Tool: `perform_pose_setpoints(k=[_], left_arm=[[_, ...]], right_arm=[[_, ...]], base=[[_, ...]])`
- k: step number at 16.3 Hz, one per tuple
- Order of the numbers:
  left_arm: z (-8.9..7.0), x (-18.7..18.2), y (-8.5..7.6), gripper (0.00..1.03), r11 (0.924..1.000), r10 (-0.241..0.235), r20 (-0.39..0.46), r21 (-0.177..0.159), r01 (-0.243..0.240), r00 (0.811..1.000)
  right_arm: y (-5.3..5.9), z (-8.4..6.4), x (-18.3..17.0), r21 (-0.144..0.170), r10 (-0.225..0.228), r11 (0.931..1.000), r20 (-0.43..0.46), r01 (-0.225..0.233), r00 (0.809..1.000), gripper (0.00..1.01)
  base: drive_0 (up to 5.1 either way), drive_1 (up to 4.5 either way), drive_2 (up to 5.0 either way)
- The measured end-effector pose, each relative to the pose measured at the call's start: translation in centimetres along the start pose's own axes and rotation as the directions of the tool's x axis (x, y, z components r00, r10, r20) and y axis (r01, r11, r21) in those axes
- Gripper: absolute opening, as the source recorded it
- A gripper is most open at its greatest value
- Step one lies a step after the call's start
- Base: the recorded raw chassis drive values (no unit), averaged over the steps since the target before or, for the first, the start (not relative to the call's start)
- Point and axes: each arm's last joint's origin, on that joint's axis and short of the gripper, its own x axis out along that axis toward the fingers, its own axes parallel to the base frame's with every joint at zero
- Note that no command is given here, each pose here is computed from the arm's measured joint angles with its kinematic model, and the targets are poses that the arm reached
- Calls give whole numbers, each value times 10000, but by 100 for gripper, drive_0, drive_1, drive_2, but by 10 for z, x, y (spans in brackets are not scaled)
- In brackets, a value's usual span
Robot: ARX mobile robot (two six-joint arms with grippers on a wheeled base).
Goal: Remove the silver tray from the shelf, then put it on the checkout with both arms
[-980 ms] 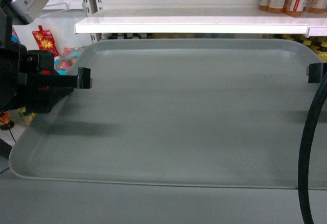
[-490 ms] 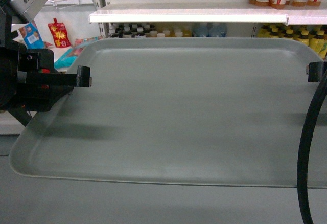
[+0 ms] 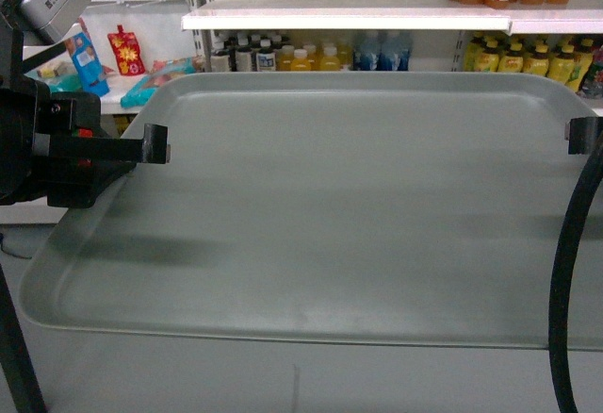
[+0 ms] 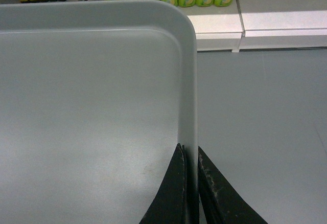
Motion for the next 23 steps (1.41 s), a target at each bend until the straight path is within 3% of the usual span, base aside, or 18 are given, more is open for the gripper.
perform_pose_setpoints(k=[23], left_arm=[[0,0,0,3,10000,14,-7,-2,-14,10000]], right_arm=[[0,0,0,-2,22,10000,16,-22,10000,3]], base=[[4,-383,392]])
